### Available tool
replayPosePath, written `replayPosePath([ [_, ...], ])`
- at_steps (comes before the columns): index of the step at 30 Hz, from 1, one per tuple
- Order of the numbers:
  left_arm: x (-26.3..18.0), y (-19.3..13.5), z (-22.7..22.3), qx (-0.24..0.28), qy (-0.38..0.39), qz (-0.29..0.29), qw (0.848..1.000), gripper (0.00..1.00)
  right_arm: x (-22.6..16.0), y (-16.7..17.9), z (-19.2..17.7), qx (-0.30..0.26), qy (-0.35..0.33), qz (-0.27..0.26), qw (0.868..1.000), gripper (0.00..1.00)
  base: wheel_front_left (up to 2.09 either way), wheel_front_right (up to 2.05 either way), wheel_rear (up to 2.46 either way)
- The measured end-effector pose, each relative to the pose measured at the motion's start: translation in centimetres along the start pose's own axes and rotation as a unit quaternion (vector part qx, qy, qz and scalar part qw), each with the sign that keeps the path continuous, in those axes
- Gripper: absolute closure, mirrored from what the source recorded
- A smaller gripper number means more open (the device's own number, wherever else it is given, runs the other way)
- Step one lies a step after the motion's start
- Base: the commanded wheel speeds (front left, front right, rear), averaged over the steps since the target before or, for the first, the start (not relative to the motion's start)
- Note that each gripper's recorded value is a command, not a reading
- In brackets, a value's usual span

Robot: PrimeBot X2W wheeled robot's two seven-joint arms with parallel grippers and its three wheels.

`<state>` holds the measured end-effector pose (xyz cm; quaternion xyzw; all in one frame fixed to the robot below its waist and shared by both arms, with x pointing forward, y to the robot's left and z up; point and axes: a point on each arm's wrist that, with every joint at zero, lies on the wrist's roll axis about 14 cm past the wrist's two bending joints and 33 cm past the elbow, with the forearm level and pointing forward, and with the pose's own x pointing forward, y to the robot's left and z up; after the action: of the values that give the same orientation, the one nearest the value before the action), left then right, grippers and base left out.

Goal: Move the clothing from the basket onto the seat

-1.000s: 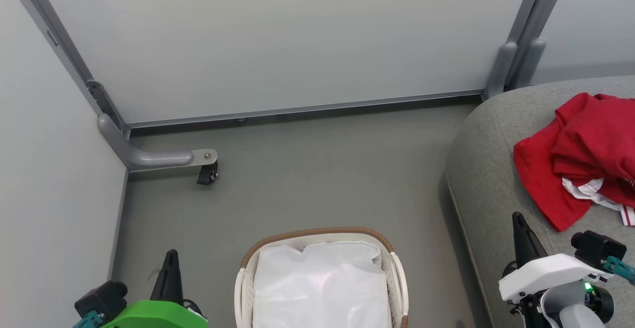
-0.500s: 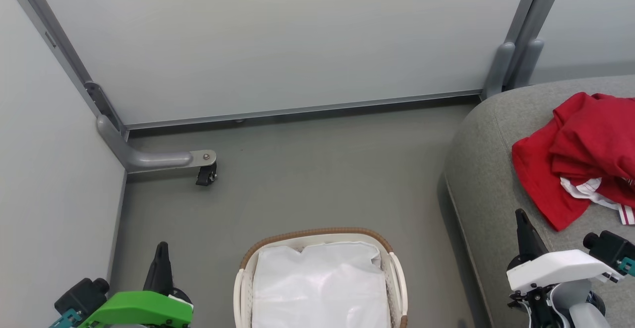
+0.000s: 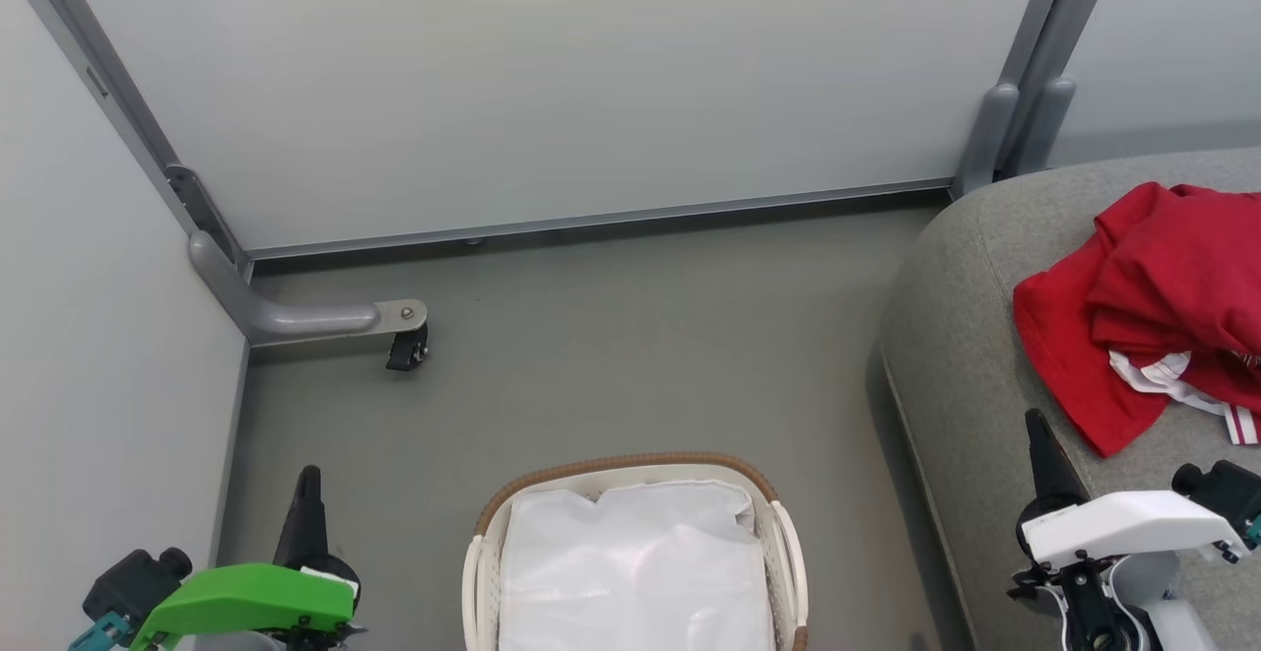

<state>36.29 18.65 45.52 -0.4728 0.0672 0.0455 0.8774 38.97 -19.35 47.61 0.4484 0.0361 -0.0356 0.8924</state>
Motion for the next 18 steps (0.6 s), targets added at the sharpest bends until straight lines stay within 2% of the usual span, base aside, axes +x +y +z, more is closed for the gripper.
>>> replayPosePath([
  [18, 0.6, -0.8, 1.1, -0.091, -0.006, -0.012, 0.996, 1.0, 0.0, 0.5, 0.6, 0.099, -0.001, 0.007, 0.995, 1.0, 0.0, 0.0, 0.0],
])
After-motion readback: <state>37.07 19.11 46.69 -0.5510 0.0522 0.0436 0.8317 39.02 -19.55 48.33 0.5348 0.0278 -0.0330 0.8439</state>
